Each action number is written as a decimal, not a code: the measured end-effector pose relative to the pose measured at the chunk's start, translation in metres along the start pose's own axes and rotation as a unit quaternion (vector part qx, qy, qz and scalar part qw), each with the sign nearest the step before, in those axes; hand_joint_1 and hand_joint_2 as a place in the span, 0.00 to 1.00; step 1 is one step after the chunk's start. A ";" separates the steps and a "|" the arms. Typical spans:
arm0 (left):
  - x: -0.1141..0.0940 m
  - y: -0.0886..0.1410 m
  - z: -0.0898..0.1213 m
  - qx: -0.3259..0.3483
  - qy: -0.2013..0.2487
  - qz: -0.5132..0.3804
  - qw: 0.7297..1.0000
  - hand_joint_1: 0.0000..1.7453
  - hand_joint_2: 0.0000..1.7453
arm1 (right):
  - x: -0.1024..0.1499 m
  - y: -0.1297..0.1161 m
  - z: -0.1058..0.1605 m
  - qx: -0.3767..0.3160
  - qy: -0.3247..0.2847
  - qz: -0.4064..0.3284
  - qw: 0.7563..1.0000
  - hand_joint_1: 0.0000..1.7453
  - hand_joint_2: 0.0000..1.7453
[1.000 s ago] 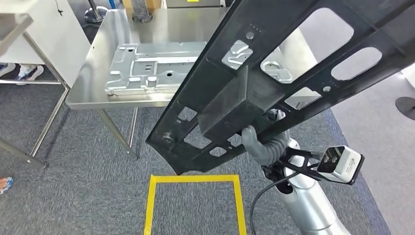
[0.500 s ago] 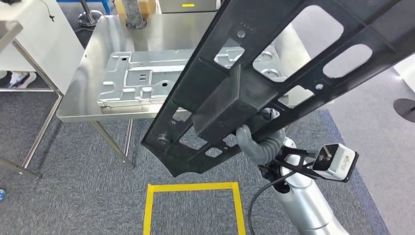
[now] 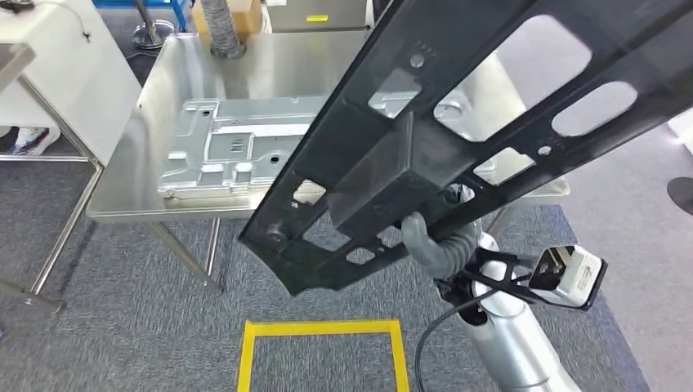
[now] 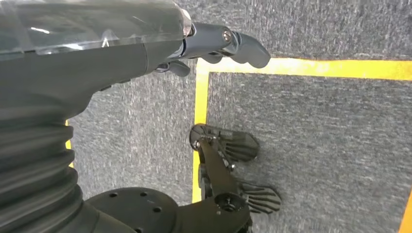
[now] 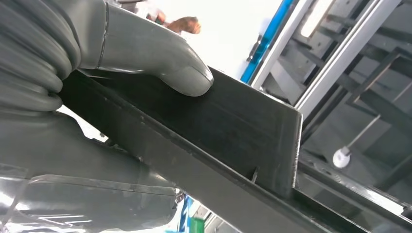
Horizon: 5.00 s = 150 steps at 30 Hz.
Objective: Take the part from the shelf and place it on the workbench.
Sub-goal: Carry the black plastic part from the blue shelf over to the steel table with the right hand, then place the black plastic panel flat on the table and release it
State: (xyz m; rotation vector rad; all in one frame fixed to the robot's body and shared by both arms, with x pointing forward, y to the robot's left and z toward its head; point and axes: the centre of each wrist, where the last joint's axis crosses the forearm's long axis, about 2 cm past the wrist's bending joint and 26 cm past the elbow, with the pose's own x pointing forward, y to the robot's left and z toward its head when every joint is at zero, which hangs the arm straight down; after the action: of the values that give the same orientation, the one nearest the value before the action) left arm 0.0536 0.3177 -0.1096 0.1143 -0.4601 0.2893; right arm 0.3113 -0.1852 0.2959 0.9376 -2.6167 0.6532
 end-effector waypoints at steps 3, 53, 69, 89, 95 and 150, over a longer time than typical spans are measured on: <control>0.001 0.001 0.000 0.000 -0.002 0.000 1.000 0.00 1.00 | 0.001 -0.001 0.000 0.002 -0.003 -0.001 1.000 1.00 1.00; -0.004 -0.004 0.002 0.005 -0.011 -0.004 1.000 0.00 1.00 | -0.010 -0.075 -0.040 0.007 0.196 0.681 0.706 1.00 1.00; -0.006 -0.009 0.002 -0.006 -0.011 -0.010 1.000 0.00 1.00 | -0.056 -0.074 -0.070 0.146 0.244 0.710 0.644 1.00 1.00; -0.009 -0.018 0.004 -0.050 -0.041 0.001 0.998 0.00 1.00 | -0.149 0.006 0.004 0.446 0.405 0.411 0.684 1.00 1.00; -0.008 -0.020 0.004 -0.060 -0.043 0.000 0.997 0.00 1.00 | -0.162 0.006 0.023 0.492 0.463 0.372 0.637 1.00 1.00; -0.013 -0.020 0.006 -0.061 -0.063 0.026 0.996 0.00 0.00 | 0.063 -0.057 0.028 -0.341 -0.081 0.503 0.790 0.00 0.00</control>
State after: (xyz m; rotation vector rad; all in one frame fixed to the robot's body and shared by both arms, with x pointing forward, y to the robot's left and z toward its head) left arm 0.0457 0.2945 -0.1112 0.0020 -0.6046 0.3058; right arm 0.2984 -0.2712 0.3150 -0.7047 -2.9755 -0.2599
